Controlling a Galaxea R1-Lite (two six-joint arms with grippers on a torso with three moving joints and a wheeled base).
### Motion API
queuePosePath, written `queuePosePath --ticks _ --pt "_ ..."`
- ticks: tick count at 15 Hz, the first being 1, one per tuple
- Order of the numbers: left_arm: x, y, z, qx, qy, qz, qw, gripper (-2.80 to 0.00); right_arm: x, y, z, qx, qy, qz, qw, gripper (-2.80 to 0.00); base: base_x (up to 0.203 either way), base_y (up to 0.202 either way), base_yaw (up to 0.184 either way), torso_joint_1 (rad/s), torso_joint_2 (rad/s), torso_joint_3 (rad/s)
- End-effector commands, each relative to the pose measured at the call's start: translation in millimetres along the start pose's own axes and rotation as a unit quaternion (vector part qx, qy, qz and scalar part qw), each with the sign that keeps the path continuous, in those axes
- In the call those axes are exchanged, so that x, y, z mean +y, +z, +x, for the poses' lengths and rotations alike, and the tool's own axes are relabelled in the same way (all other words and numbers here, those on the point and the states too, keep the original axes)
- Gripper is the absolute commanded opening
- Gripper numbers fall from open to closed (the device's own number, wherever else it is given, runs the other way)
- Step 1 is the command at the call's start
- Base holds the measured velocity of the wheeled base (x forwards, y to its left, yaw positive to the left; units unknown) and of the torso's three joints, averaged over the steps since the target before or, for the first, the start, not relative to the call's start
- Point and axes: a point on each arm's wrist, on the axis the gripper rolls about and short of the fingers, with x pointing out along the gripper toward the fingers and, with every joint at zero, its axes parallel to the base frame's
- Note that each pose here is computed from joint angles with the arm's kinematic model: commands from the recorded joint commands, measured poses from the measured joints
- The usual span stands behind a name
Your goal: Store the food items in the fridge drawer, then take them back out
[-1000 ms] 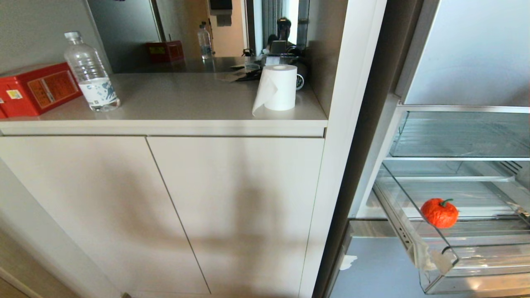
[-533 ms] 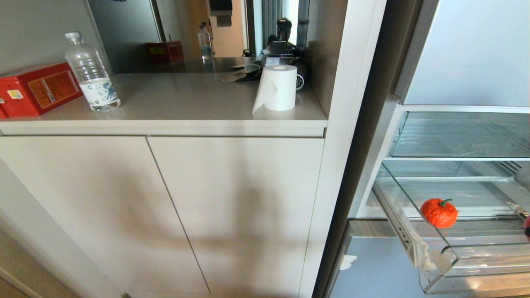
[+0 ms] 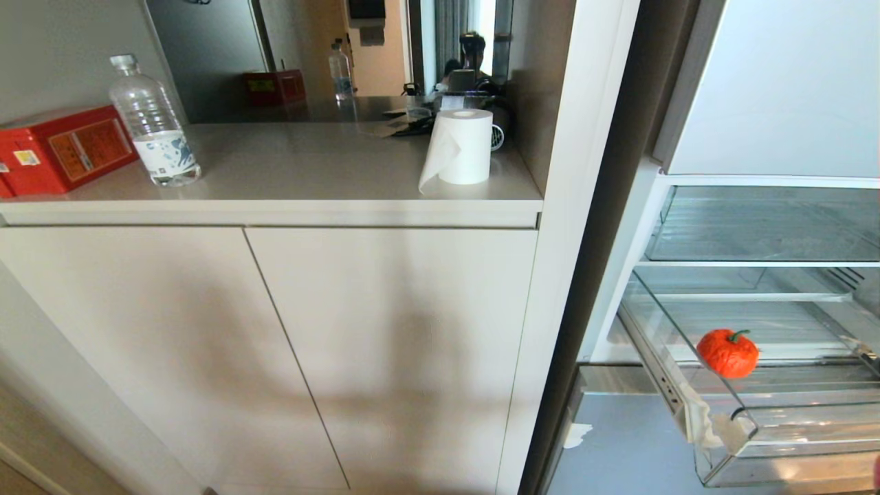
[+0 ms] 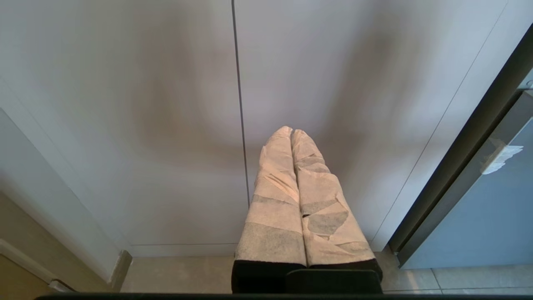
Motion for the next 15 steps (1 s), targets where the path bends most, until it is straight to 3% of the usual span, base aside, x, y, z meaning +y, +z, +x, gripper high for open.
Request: queuePosePath --ticks 1,4,8,12,15 --pt "0.0 0.0 0.1 0.001 0.000 0.000 1.0000 -2.80 3.9 -28.6 0.5 0.017 0.022 -0.029 0.999 -2.80 0.000 0.000 0.000 0.000 0.00 0.000" --pt "0.0 0.0 0.1 0.001 0.000 0.000 1.0000 -2.80 5.9 -31.8 -2.1 0.023 -0.004 -0.030 0.999 -2.80 0.000 0.000 0.000 0.000 0.00 0.000" --pt "0.0 0.0 0.1 0.001 0.000 0.000 1.0000 -2.80 10.0 -45.5 -21.5 -0.054 0.007 -0.026 0.998 -2.80 0.000 0.000 0.000 0.000 0.00 0.000" --pt "0.0 0.0 0.1 0.001 0.000 0.000 1.0000 -2.80 9.9 -47.4 -21.8 -0.047 -0.001 0.008 0.999 -2.80 0.000 0.000 0.000 0.000 0.00 0.000" --pt "0.0 0.0 0.1 0.001 0.000 0.000 1.0000 -2.80 9.9 -47.6 -21.7 -0.047 -0.002 0.012 0.999 -2.80 0.000 0.000 0.000 0.000 0.00 0.000"
